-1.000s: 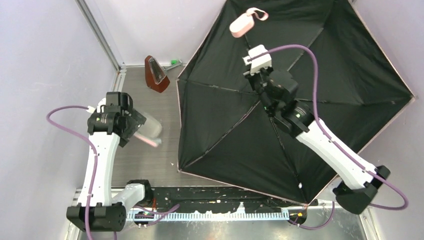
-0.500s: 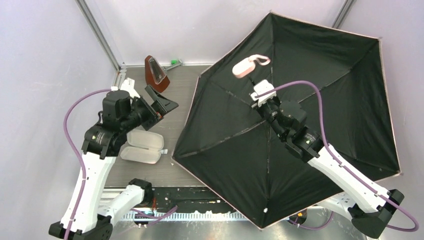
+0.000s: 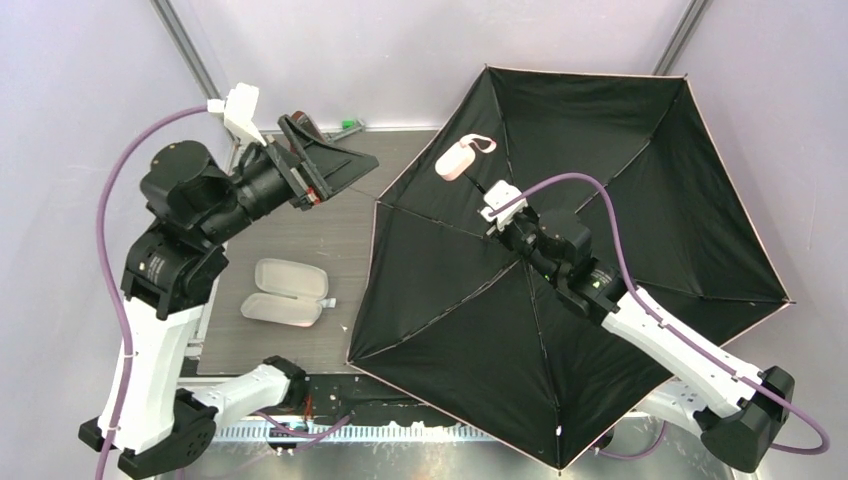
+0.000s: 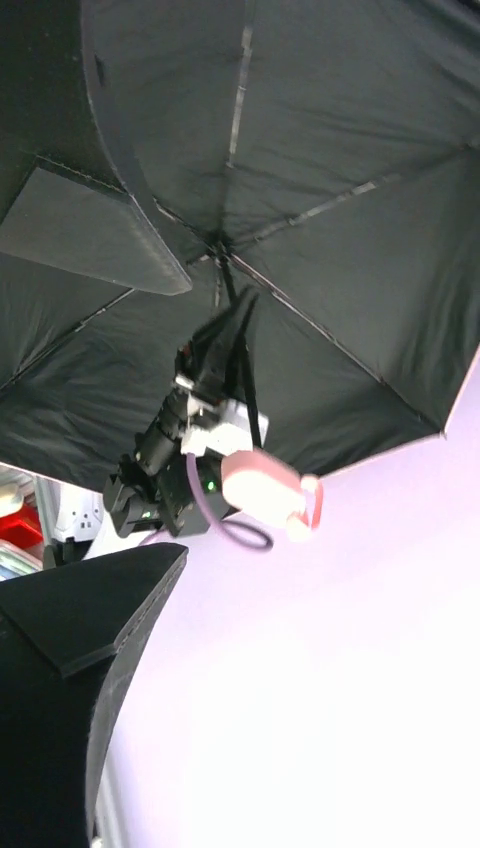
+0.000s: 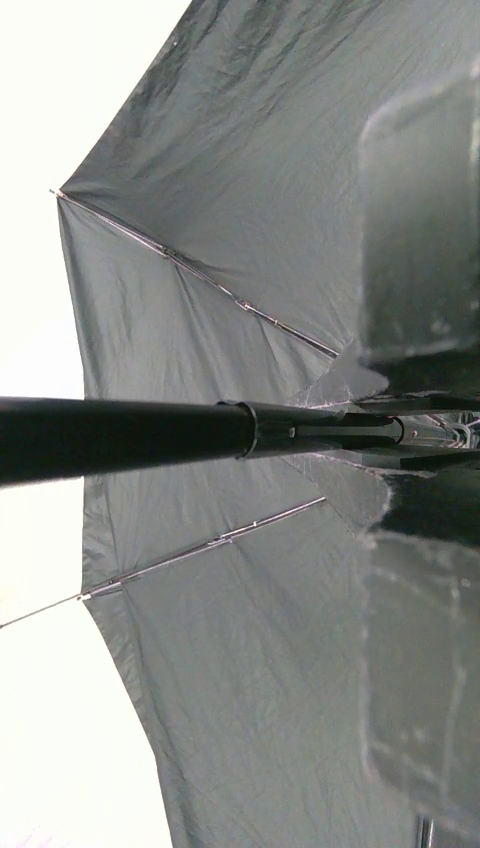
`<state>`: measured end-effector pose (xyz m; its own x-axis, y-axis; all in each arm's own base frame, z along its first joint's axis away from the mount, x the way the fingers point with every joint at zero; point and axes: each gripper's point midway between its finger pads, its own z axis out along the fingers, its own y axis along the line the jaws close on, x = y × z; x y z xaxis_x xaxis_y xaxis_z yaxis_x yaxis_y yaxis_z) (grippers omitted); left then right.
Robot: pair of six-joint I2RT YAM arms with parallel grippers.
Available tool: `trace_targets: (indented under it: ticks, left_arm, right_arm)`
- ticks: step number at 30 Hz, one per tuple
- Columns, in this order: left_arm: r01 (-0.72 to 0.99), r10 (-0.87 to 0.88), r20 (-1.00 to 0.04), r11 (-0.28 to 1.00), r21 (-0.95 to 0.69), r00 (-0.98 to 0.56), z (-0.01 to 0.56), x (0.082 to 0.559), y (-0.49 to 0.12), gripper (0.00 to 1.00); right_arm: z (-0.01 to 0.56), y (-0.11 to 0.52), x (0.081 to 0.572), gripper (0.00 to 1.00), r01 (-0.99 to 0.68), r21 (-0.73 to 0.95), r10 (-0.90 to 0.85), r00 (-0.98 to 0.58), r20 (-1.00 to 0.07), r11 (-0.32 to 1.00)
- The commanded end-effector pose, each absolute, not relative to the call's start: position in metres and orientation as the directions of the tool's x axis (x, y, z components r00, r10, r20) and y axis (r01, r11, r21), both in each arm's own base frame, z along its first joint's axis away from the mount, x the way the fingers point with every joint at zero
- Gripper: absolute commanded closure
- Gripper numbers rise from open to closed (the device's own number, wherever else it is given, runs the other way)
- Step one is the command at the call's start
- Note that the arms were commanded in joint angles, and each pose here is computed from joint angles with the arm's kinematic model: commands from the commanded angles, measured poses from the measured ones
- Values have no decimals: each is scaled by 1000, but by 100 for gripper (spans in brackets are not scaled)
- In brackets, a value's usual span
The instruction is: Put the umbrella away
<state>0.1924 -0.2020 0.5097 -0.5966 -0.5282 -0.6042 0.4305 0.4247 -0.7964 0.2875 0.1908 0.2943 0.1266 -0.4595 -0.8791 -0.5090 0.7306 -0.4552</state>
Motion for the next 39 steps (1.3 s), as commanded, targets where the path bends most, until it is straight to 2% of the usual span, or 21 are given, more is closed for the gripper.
trace_targets:
  ticks: [1,6,13,15,17,20,22,23,24,25,26,27,31,33,36,39]
  left_arm:
    - [629,-436,-770,449,-634,-465,540,183,-209,1]
    - [675,-323,-818,463,-575,-476,527,190,-243,1]
    - [668,-279,-853,533,-519,-441,521,213,-257,1]
    - [657,-247,-861,563,-501,-444,513,223,-260,5]
    - [647,-225,-863,583,-491,-452,508,230,-264,14]
    - [630,-210,-864,609,-482,-458,502,237,-265,39]
    - [624,-197,-871,628,-464,-449,497,240,-262,60]
    - [619,-189,-877,644,-450,-441,494,242,-260,71]
    - [608,-183,-882,663,-437,-435,490,243,-256,82]
    - [588,-175,-887,691,-420,-427,485,246,-249,90]
    - [569,-169,-892,717,-403,-419,481,247,-242,97]
    - [548,-165,-897,742,-386,-409,477,248,-234,100]
    - [492,-181,-911,794,-358,-371,467,246,-209,100]
    - [492,-204,-911,788,-369,-358,465,244,-207,100]
    - [493,-225,-907,780,-386,-356,462,241,-206,100]
    - [495,-241,-901,770,-404,-361,458,239,-207,100]
  right_arm:
    - [303,211,289,95,-562,-503,-485,196,-852,656]
    - [298,223,289,95,-605,-501,-499,189,-846,619]
    - [295,237,287,95,-638,-503,-513,191,-837,583]
    - [296,241,287,95,-643,-503,-511,195,-837,577]
    - [295,246,288,95,-649,-502,-512,196,-837,572]
    - [294,252,288,95,-659,-502,-516,196,-834,561]
    - [290,256,288,94,-670,-499,-523,189,-831,550]
    - [290,257,289,91,-672,-497,-523,187,-832,549]
    - [289,258,289,77,-675,-485,-519,175,-837,556]
    - [291,257,290,68,-672,-478,-514,166,-841,566]
    - [292,258,290,52,-672,-458,-499,149,-854,582]
    - [296,257,290,50,-669,-445,-487,140,-862,596]
    - [315,251,279,31,-661,-309,-352,73,-933,684]
    - [328,246,271,16,-651,-223,-259,42,-965,726]
    - [350,228,261,6,-598,-72,-98,-11,-995,798]
    - [362,214,255,1,-503,205,144,-157,-977,840]
